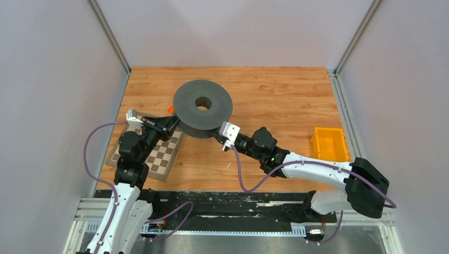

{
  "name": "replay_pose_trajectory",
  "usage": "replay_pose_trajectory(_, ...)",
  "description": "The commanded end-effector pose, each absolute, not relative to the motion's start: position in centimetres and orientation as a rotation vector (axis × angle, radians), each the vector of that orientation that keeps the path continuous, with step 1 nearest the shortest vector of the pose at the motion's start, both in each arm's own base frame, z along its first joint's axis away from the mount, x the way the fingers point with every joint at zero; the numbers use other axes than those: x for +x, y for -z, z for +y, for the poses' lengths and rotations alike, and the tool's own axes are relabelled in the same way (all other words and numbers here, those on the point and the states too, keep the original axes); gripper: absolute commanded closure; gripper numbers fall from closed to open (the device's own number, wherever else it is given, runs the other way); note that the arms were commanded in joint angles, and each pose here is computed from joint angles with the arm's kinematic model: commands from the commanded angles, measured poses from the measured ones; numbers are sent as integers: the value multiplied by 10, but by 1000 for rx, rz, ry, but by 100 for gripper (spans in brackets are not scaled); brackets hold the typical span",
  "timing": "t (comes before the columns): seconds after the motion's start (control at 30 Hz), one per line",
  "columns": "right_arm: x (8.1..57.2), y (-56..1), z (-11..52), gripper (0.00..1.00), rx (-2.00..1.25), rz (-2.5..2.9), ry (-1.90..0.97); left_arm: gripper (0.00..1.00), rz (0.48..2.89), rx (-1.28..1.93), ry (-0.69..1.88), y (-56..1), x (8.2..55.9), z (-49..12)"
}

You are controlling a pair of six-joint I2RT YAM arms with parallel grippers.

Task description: Wrap the cables

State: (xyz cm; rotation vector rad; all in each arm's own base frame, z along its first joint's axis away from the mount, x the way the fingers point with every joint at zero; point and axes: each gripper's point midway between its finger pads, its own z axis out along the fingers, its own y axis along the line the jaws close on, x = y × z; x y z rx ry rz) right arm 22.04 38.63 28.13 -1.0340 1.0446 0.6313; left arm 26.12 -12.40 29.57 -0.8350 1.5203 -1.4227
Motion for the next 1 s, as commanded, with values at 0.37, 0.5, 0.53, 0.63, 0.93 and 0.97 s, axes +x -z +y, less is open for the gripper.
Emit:
replay_pose_trajectory(0.37, 244, -332, 378, 100, -768, 1046, -558, 100, 1459, -720, 1461, -320, 249, -127)
replay_pose_trajectory(0.5, 244, -332, 381, 100, -763, 1051, -537, 100, 1476, -722, 1427, -318, 250, -125)
replay_pose_trajectory(0.53, 243, -331, 381, 100, -762, 1053, -533, 100, 1476, -708, 1409, -320, 250, -124)
replay_pose_trajectory(0.63, 245, -330, 382, 100, -759, 1059, -521, 100, 1507, -706, 1367, -316, 251, -123)
replay_pose_trajectory(0.93, 243, -314, 400, 100, -842, 1083, -533, 100, 1493, -699, 1383, -318, 251, -124)
replay_pose_trajectory(0.97, 239, -312, 403, 100, -865, 1077, -545, 100, 1492, -700, 1380, -317, 252, -124)
